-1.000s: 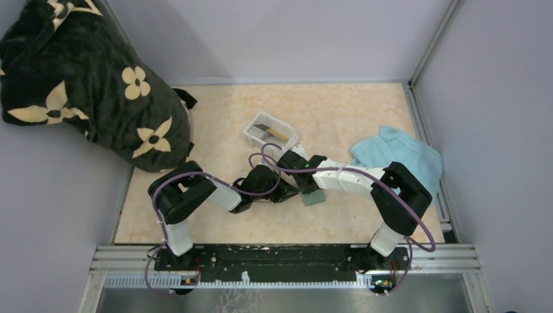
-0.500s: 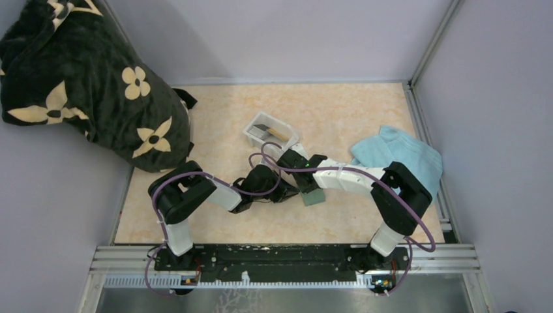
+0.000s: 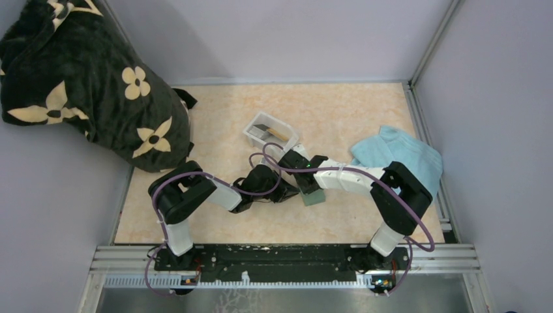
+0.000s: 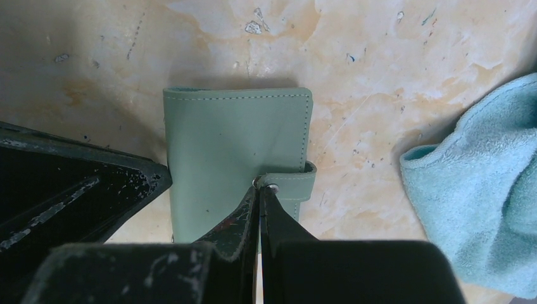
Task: Put the credit cards into the card holder
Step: Close the card holder at the center of the board.
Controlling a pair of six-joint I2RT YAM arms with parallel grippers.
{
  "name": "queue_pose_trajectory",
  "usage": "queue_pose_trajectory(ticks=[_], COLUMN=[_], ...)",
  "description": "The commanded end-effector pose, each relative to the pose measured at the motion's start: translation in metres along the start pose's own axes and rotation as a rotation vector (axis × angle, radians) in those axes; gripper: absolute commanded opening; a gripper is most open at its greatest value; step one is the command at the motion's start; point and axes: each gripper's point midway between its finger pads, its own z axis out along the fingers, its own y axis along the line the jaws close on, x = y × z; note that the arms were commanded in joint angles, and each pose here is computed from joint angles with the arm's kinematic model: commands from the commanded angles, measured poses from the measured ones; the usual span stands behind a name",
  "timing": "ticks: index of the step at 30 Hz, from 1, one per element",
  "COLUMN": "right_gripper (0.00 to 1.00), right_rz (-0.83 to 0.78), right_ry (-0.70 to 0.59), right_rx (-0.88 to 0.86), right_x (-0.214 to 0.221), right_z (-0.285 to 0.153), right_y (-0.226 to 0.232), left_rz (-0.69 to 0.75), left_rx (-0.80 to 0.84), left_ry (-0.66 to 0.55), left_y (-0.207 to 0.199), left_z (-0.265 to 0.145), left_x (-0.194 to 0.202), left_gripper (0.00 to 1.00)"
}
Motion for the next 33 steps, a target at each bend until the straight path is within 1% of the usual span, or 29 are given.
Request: queue_pose_trajectory(ticks=[1, 7, 15, 33], right_gripper=[0.0, 0.0, 0.0, 0.0], right_rz=[0.044, 0.05, 0.061, 0.085], right_ry=[-0.015, -0.02, -0.056, -0.092], right_rx=[-0.025, -0.029, -0.039, -0.045], right_x=[-0.001, -0.002, -0.021, -0.032], right_z=[-0.001, -0.002, -0.011, -0.022], right_y=[0.002, 0.003, 0.004, 0.002], left_rz=[0.041, 0.044, 0.043, 0.043], left_rx=[-0.283, -0.283, -0.286, -0.288], left_ry=[0.02, 0.025, 0.024, 0.027], left_y=[0.086, 0.085, 0.086, 0.086], left_z=[-0.004, -0.003, -0.003, -0.003], left_x=[0.009, 0.01, 0.01, 0.011], left_gripper=[0.22, 0.22, 0.22, 0.22])
